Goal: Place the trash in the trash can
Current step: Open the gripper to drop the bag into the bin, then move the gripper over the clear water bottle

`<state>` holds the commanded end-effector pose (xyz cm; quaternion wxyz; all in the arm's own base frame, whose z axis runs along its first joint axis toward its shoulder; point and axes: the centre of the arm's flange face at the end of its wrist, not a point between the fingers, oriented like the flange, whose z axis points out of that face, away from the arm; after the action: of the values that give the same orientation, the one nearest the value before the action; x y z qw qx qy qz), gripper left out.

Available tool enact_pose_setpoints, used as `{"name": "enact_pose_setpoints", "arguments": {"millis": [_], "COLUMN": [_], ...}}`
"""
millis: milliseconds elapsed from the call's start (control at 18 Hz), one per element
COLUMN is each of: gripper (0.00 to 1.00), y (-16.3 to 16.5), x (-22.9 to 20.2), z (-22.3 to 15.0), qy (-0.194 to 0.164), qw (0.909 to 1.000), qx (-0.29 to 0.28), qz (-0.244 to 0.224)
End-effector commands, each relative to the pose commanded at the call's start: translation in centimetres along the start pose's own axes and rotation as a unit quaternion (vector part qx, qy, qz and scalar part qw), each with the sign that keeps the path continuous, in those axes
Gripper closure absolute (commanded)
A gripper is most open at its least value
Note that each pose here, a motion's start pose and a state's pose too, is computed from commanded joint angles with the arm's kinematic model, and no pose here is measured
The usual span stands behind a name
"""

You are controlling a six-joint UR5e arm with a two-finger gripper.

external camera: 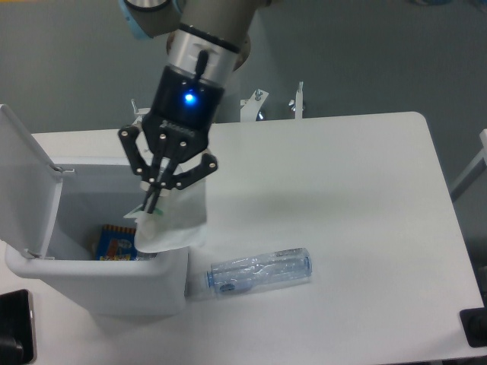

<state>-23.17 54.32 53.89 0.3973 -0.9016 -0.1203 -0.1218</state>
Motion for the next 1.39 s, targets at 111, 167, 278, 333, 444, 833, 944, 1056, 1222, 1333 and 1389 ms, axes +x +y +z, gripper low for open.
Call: {"name": "enact_pose_setpoints", "arguments": {"millis": [111, 167, 278, 333, 444, 833, 944, 1056, 1222, 1333, 1389], "gripper": [0.93, 0.93, 0.92, 0.88, 0.74, 0.40, 0.40, 0.40, 0.40, 0.40, 0.40], "y": [0.4, 0.5, 0.9, 1.2, 1.3, 0.7, 0.5, 0.2, -0.3, 0.1, 0.3], "x": [0.1, 0.7, 1.2, 1.3, 1.2, 1.2, 0.6, -1.1, -4.8, -8.6, -10.1], "z": [0.3, 0.9, 1.7, 1.9, 1.9, 1.8, 1.6, 0.9, 0.0, -0.2, -0.5], "qy": [0.002, 0.007, 0.012, 0.013, 0.013, 0.012, 0.009, -0.001, -0.021, -0.036, -0.043], "qw": [1.0000, 0.9999, 0.9998, 0.9997, 0.9997, 0.9997, 0.9997, 0.9998, 0.9996, 0.9986, 0.9979], "qx": [-0.004, -0.008, -0.016, -0.018, -0.018, -0.014, -0.012, -0.007, 0.001, -0.002, -0.002], "qz": [-0.002, 0.001, 0.002, 0.002, 0.003, 0.016, 0.022, 0.018, 0.020, 0.039, 0.049]}}
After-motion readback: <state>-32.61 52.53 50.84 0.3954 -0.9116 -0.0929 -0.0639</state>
